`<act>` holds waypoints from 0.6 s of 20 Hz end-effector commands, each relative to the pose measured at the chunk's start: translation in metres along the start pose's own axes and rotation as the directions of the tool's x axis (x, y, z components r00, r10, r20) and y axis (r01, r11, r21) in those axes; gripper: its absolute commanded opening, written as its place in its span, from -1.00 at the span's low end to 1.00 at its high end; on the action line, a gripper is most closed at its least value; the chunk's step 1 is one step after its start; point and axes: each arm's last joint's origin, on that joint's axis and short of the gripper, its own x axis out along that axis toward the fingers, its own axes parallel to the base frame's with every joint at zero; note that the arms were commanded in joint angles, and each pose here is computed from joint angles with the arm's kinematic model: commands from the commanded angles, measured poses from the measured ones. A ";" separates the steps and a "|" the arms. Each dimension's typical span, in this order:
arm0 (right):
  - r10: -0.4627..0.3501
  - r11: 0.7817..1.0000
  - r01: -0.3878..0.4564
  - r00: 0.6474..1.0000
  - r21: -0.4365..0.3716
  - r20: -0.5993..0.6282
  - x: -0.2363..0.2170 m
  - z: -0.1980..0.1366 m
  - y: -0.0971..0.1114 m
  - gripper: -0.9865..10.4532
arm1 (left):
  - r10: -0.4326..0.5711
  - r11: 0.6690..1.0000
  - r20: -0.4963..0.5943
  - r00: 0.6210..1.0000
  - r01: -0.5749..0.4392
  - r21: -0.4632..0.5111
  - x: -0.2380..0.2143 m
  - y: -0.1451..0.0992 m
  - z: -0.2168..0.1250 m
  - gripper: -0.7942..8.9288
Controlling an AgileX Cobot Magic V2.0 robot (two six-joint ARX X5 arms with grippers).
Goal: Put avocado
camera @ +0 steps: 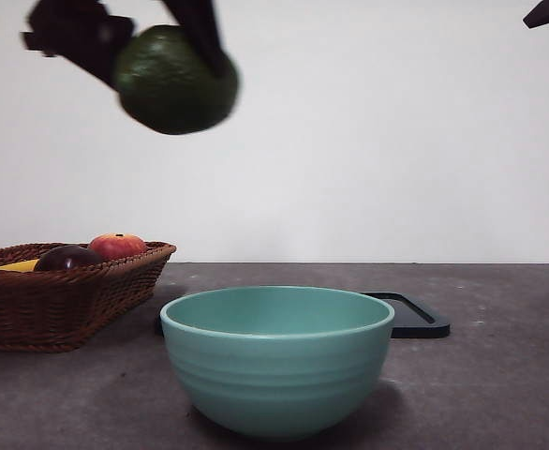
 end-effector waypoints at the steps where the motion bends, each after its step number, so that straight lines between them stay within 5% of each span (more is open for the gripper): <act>1: 0.006 1.000 -0.006 1.000 0.005 0.003 -0.002 0.003 0.002 0.17 | 0.027 0.999 0.004 1.000 -0.028 0.047 0.012 -0.016 0.006 -0.35; 12: 0.022 1.000 -0.022 1.000 -0.003 0.013 -0.011 -0.001 0.008 0.17 | 0.148 0.983 -0.169 0.974 -0.125 0.137 0.108 -0.034 0.012 -0.35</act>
